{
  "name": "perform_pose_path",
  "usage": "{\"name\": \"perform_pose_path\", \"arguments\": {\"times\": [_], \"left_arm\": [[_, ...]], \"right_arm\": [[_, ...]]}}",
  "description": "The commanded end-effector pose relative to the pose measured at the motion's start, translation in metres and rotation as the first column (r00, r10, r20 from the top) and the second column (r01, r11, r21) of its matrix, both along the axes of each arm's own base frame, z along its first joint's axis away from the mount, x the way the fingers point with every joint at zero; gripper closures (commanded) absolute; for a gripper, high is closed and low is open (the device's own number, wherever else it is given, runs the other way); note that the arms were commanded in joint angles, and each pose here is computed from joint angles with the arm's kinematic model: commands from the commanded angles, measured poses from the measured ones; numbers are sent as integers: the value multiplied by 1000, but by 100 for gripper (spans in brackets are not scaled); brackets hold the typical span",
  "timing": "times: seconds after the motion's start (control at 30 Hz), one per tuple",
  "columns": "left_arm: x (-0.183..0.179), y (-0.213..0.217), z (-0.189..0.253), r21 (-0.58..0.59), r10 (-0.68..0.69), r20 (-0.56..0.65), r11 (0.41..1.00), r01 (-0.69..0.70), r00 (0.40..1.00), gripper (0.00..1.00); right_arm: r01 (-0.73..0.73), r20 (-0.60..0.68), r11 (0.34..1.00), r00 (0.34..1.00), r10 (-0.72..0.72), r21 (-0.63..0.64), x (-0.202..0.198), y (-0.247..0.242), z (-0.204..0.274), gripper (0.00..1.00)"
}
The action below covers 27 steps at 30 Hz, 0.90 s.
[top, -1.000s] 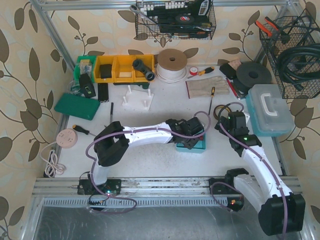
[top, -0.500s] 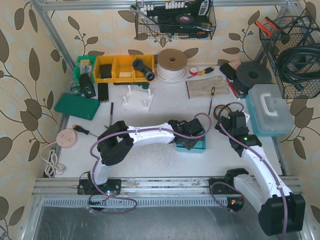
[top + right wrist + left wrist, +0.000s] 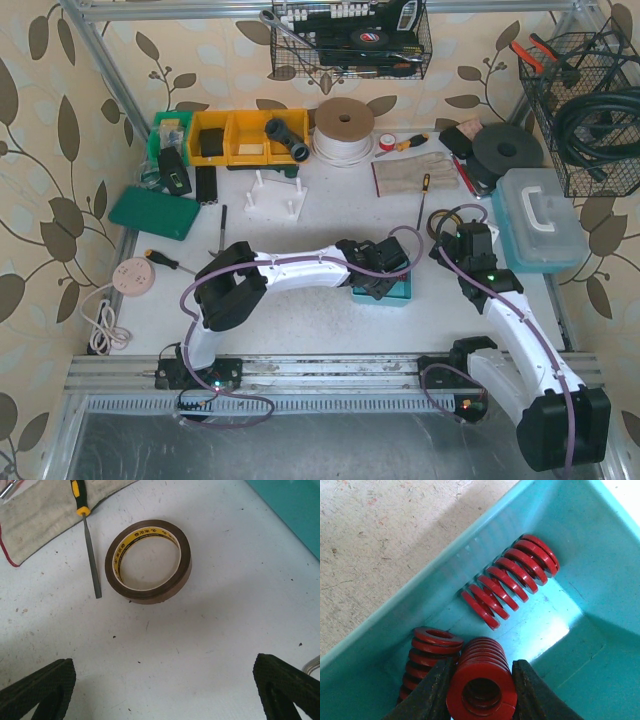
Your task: Install the large spring
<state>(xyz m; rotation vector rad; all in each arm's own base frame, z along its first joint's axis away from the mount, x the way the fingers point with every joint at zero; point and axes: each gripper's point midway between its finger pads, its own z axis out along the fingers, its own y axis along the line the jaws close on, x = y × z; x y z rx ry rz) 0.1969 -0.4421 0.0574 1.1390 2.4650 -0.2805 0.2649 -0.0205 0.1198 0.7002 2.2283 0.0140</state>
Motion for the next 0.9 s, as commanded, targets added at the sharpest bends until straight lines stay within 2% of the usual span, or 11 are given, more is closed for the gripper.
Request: {"name": "perform_pose_path", "arguments": {"times": [0.0,0.37,0.57,0.87], "left_arm": [[-2,-13,39,-76,-23,34,997,25,999,83],[6,-6,95,-141,-13,123,990,30,992,90],[10,3,130,-179,6,167,984,24,986,91],[37,57,177,-194,122,236,978,-76,964,92]], "right_arm": [[-34,-9,999,999,34,-4,0,3,-6,5],[-171,16,985,985,170,32,9,26,6,7],[-224,22,974,974,224,12,11,39,22,7],[-377,100,926,922,374,6,18,78,60,7]]}}
